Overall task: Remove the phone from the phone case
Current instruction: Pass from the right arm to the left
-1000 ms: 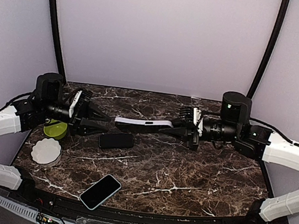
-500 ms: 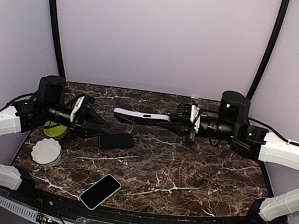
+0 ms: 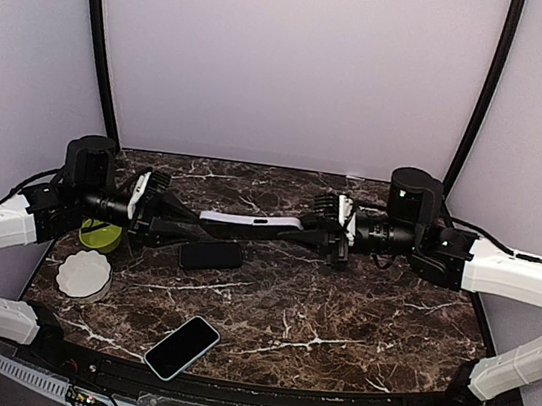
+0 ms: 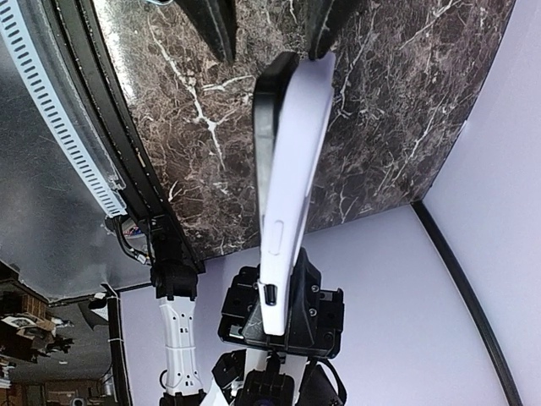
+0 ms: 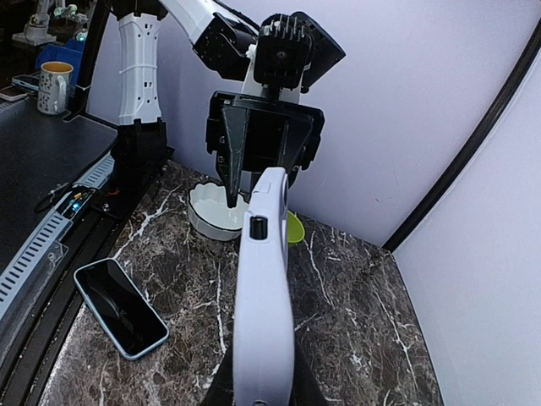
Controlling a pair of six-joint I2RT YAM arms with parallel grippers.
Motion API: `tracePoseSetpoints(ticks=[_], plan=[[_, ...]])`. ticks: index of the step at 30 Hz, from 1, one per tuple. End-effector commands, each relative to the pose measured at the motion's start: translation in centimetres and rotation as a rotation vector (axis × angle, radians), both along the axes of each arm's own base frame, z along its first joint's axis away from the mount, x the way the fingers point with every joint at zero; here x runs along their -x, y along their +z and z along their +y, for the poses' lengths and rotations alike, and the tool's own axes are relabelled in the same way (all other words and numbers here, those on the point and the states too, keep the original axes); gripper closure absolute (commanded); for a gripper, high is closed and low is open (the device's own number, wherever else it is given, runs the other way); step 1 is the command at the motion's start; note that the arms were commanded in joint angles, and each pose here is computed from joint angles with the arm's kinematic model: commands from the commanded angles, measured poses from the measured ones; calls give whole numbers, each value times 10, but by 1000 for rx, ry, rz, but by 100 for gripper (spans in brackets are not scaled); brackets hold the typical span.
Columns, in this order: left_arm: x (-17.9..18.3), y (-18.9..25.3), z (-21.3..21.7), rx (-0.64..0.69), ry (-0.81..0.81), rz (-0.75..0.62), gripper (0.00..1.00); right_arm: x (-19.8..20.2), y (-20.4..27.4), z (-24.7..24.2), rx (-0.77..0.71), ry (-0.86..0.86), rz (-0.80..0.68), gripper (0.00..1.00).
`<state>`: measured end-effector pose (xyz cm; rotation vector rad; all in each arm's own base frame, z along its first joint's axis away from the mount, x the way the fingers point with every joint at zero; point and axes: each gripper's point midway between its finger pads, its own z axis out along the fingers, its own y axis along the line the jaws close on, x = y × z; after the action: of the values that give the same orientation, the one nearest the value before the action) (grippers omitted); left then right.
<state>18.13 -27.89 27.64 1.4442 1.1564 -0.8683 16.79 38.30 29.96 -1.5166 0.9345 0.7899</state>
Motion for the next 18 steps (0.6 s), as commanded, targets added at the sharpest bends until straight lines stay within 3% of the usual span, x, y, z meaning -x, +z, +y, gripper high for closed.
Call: tracePoseSetpoints(ticks=[1, 18], plan=[[11, 10, 0, 37, -46, -19, 71, 5, 43, 2, -128, 23, -58, 100], [14, 14, 0, 49, -49, -23, 76, 4, 45, 0, -142, 1, -37, 100]])
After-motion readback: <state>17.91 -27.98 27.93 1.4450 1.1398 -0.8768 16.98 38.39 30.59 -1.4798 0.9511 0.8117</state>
